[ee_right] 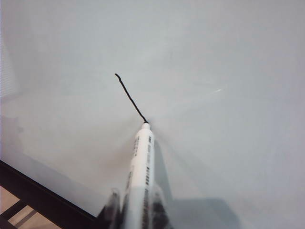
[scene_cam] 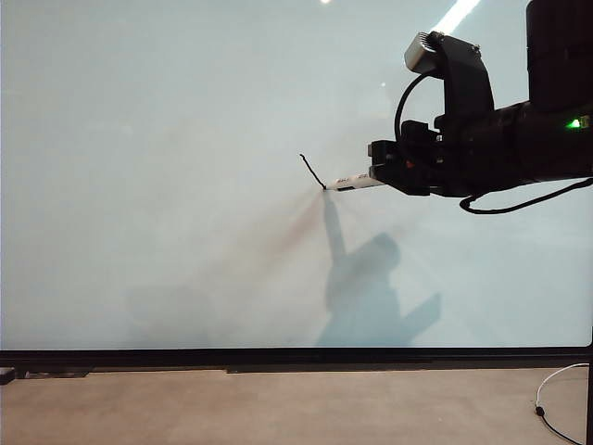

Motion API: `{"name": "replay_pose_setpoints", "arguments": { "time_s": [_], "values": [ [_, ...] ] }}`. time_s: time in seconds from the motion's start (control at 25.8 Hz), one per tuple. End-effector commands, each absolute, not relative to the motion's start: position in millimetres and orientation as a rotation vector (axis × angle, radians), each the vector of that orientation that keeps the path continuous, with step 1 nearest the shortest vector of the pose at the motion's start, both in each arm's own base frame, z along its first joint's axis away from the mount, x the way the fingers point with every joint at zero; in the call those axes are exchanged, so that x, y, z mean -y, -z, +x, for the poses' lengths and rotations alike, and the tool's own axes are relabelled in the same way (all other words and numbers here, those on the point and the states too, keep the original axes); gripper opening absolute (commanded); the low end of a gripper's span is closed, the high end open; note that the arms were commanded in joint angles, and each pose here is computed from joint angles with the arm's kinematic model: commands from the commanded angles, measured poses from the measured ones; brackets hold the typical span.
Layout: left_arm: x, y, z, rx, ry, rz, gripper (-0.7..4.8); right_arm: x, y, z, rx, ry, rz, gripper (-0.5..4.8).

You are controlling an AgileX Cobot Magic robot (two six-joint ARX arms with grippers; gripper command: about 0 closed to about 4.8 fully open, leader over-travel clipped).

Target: Pick up the pen on the shelf to the right of the whiteboard and draw a check mark.

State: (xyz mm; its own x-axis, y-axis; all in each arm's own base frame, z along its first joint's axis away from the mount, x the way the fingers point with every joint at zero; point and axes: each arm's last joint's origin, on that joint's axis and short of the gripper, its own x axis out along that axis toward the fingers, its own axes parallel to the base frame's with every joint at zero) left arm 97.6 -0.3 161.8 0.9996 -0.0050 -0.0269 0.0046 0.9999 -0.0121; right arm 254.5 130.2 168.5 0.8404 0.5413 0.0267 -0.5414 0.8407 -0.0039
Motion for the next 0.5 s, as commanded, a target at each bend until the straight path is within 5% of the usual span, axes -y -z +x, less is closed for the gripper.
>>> {"name": "replay_pose_setpoints", "arguments": {
  "time_s": [0.04,0.5],
  "values": [
    [0.3,-163.5,97.5,-0.018,0.005,-0.008,-0.04,-128.6,-175.4,254.7,0.073,-0.538,0.001,-0.03],
    [0.3,-163.5,97.5,-0.018,0.005,-0.008,-0.04,-125.7,-184.9,250.7,0.115,-0.509,-0.019,-0.03]
  ]
}}
